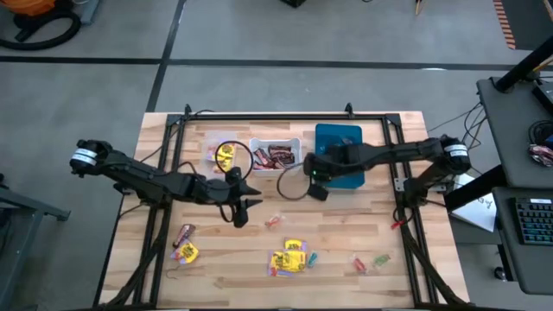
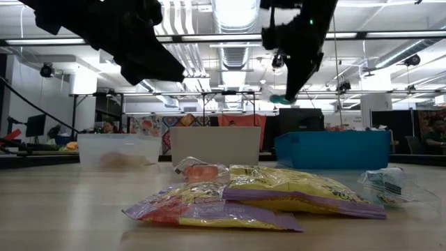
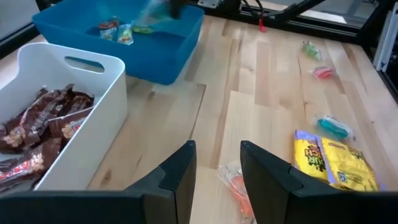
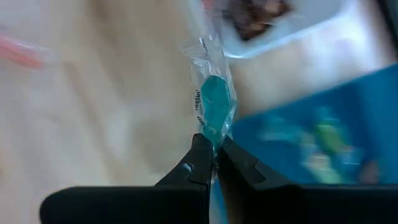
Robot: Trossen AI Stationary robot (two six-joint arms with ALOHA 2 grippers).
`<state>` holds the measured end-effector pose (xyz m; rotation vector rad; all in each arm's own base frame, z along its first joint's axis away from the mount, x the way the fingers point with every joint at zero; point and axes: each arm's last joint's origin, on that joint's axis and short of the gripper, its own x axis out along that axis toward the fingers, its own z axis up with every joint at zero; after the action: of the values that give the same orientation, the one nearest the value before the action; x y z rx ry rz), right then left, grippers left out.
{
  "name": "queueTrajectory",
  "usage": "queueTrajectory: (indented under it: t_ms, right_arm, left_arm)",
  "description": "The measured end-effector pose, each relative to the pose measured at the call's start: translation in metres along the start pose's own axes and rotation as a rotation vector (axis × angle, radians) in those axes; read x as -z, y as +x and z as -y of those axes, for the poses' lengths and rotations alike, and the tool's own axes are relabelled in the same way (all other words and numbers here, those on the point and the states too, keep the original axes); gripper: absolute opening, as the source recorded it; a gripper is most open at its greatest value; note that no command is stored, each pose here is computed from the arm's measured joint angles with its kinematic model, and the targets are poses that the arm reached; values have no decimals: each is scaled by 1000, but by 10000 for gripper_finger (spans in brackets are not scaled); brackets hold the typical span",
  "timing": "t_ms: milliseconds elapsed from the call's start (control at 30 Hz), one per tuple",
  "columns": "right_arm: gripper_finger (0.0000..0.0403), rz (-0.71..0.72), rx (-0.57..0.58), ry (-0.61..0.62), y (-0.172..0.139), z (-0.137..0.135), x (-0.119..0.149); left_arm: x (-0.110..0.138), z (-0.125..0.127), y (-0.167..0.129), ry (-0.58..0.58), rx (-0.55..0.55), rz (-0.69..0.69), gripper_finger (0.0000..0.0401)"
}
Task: Sort candy
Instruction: Put the blue candy into the blue bin
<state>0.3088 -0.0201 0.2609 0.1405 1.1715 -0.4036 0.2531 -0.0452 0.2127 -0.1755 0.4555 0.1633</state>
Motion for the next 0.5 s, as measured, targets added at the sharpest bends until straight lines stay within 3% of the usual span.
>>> queueTrajectory:
  t_ms: [133,267,500]
  right_arm:
    - [13,-83,118,-139,7,30,3]
    - [13,-166,141,-270,17,56,8]
    - [13,-225,173,-272,39,104,17]
  left_arm:
    - [0,2,-1,3,7,0,110]
    - [1,3,-1,5,11,-1,110]
    - [0,3,-1,6,11,-1,110]
